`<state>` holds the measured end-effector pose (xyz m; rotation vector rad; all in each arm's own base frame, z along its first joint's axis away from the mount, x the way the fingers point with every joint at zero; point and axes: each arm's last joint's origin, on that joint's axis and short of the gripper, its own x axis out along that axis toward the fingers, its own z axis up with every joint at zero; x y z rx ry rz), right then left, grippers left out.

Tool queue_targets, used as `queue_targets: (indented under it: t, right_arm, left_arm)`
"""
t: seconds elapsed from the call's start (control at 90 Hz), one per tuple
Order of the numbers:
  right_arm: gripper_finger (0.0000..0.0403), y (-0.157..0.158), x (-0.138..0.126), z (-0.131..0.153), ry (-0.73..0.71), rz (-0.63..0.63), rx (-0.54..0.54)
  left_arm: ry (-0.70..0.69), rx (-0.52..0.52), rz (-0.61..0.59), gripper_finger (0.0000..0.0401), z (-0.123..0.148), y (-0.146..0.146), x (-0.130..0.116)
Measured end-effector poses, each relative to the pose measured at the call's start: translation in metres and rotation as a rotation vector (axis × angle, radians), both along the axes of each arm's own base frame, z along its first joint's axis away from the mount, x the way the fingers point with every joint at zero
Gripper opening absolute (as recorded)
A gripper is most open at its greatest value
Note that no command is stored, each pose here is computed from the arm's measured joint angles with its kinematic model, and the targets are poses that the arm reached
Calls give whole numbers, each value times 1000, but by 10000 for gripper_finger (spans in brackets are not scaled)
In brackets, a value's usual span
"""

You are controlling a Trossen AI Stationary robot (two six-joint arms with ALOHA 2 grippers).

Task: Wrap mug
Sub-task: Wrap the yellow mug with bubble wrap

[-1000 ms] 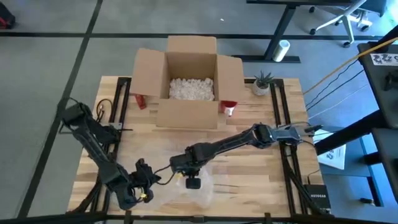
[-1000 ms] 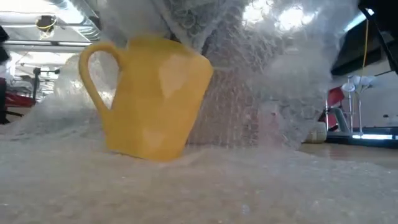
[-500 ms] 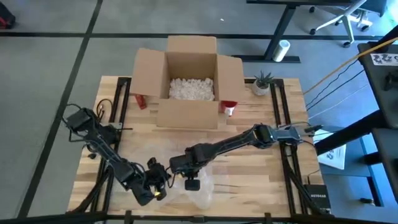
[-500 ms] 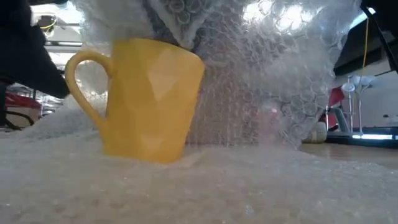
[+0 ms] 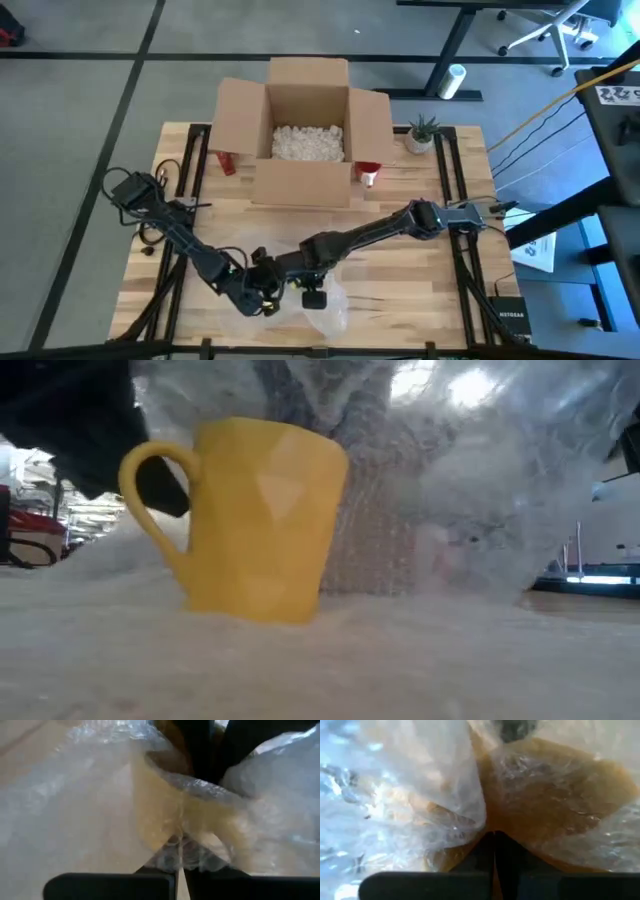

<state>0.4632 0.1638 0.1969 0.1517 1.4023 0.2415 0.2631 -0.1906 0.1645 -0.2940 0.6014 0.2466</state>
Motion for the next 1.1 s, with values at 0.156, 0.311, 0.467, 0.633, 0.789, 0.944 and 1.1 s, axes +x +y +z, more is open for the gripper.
queue_targets:
  t: [0.156, 0.311, 0.467, 0.633, 0.789, 0.944, 1.1]
  right_arm:
    - [0, 2, -5, 3, 24, 4, -10]
    - [0, 2, -10, 9, 35, 4, -47]
    - [0, 1, -10, 10, 19, 2, -65]
    - [0, 1, -9, 16, -17, -5, -60]
    - [0, 2, -7, 17, -35, -6, -54]
    - [0, 3, -5, 17, -55, -6, -46]
    - [0, 2, -5, 17, -57, -6, -44]
  left_arm:
    - [-22, -3, -7, 0, -1, 4, 9]
    - [-37, -25, -36, 0, -5, 4, 18]
    - [-27, -20, -63, 0, 0, 1, 12]
    - [-11, -40, -119, 0, 16, -8, -7]
    - [-38, -91, -145, 0, 33, -18, -25]
    - [-184, -72, -195, 0, 48, -31, -29]
    - [-259, -14, -232, 0, 52, -31, -19]
